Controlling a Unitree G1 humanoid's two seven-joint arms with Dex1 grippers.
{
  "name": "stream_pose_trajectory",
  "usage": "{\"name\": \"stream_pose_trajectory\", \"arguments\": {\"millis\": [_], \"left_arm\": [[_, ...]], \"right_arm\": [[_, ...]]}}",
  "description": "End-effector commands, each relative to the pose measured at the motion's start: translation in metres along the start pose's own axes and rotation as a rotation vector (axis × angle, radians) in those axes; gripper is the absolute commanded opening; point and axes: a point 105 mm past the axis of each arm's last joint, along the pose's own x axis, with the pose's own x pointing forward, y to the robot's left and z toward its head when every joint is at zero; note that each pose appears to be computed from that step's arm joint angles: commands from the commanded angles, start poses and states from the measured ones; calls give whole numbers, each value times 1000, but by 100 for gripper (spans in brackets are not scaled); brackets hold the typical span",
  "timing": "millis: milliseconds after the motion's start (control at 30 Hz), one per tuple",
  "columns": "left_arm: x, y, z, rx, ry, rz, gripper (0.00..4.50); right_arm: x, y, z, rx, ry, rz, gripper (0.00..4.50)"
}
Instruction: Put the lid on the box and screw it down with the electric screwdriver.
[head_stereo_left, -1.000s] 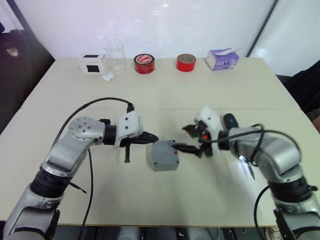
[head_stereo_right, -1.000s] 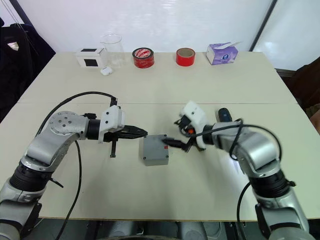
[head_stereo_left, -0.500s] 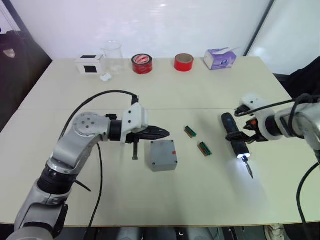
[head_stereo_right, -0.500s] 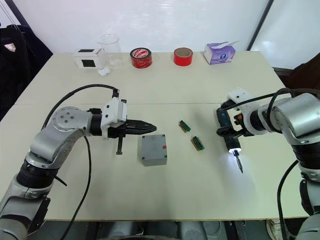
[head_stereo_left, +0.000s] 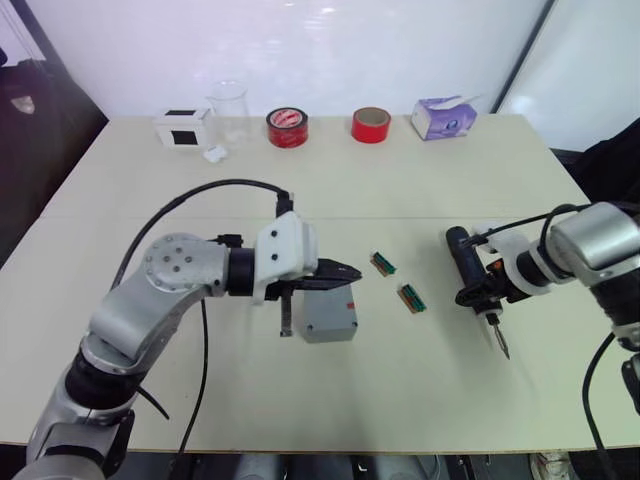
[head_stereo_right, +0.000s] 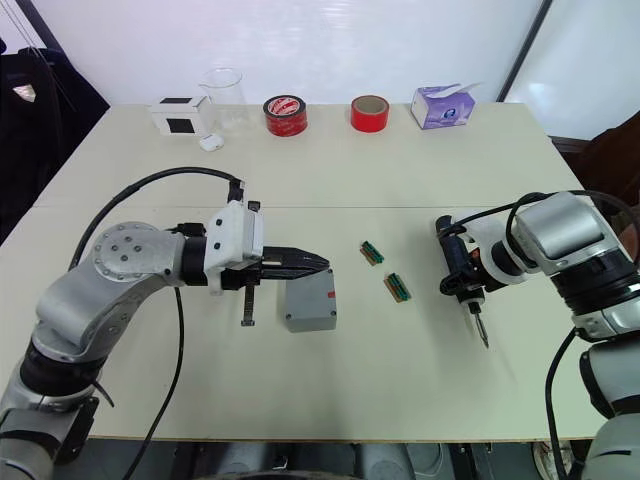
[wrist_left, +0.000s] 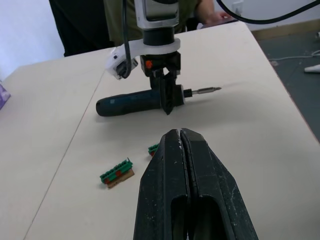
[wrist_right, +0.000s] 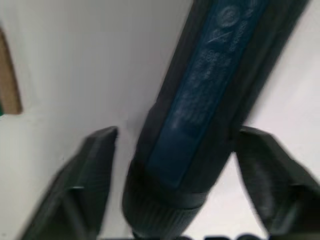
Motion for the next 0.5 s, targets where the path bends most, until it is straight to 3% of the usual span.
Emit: {"name": "stream_pose_trajectory", "arguments": {"millis": [33,67,300,367,500], "left_arm": [[2,6,7,28,-13,17,0],[4,7,6,26,-10,19,0],[-10,19,-30,-2,105,34,0],[-17,18,-42,-20,131,22,0],[-24,18,-59,-34,166,0,0]], "right_arm": [[1,-1,6,-24,-14,-6,211],[1,-2,6,-22,-13,-8,182],[-36,-6,32,-29,-157,-20,182],[-63,24,60,-90,-349,134,182],[-130,84,105,-246,-911,407,182]]}}
